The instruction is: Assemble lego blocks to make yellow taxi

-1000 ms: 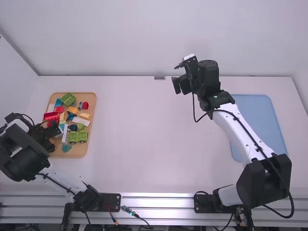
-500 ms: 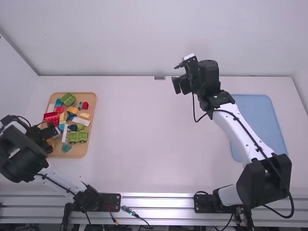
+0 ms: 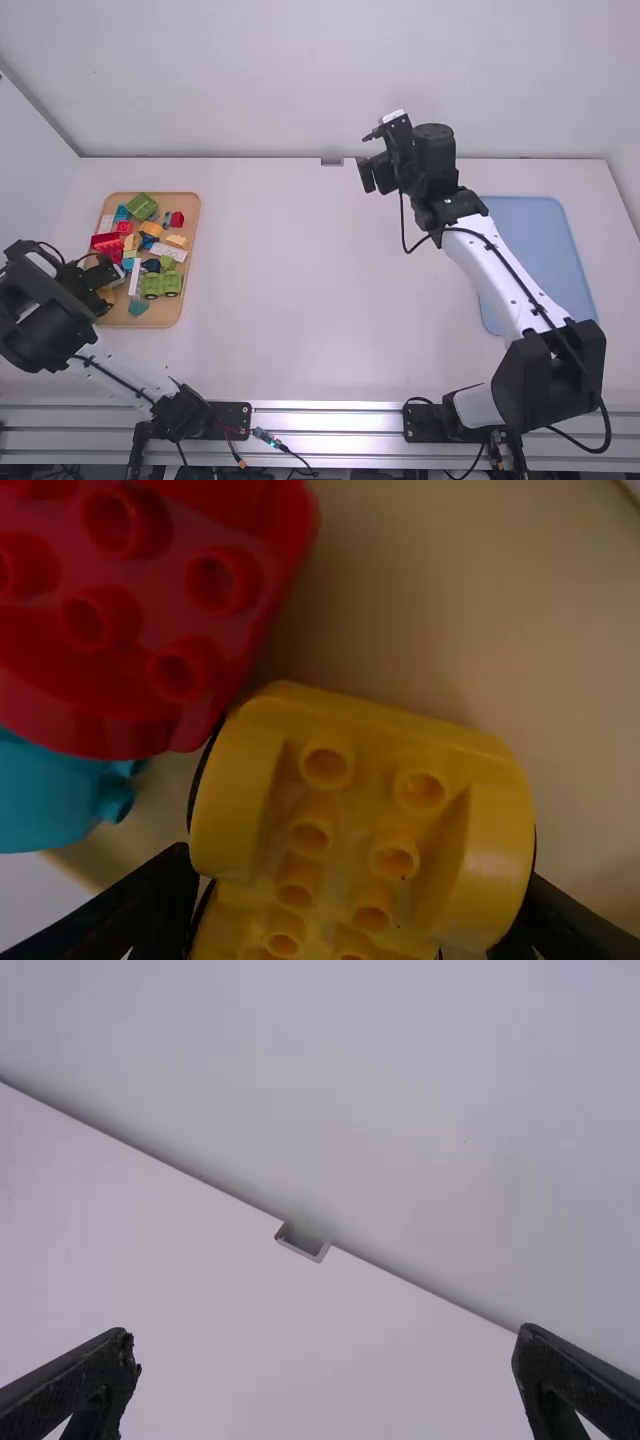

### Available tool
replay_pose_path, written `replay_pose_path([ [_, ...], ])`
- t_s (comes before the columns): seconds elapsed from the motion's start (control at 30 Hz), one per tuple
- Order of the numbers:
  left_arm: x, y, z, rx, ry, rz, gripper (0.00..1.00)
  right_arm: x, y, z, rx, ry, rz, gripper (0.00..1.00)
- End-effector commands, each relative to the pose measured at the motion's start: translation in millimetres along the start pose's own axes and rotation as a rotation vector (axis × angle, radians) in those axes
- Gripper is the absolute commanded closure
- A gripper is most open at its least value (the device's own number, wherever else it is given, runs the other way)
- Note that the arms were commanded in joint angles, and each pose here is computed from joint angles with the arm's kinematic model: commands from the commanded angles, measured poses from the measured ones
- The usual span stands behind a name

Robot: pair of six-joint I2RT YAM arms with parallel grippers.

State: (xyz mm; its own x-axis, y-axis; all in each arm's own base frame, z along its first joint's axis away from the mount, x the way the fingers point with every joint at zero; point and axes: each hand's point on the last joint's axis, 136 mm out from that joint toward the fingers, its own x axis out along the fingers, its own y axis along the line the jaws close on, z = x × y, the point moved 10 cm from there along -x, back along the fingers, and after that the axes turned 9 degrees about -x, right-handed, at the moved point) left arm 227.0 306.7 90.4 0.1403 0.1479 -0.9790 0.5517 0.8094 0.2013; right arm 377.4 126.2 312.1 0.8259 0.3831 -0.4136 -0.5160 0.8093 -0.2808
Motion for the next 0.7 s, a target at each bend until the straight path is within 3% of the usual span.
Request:
replay_pose_path([
  [0.0,23,-10,0,-0.003,-0.003,-0.068,0.28,-3,-3,10,0.001,-0.029,-0.008,0.01],
  [0.67,23,-9,17,-0.043,-0.102,-0.066,0.15,-3,-2,9,0.002,-0.019,-0.004,0.01],
])
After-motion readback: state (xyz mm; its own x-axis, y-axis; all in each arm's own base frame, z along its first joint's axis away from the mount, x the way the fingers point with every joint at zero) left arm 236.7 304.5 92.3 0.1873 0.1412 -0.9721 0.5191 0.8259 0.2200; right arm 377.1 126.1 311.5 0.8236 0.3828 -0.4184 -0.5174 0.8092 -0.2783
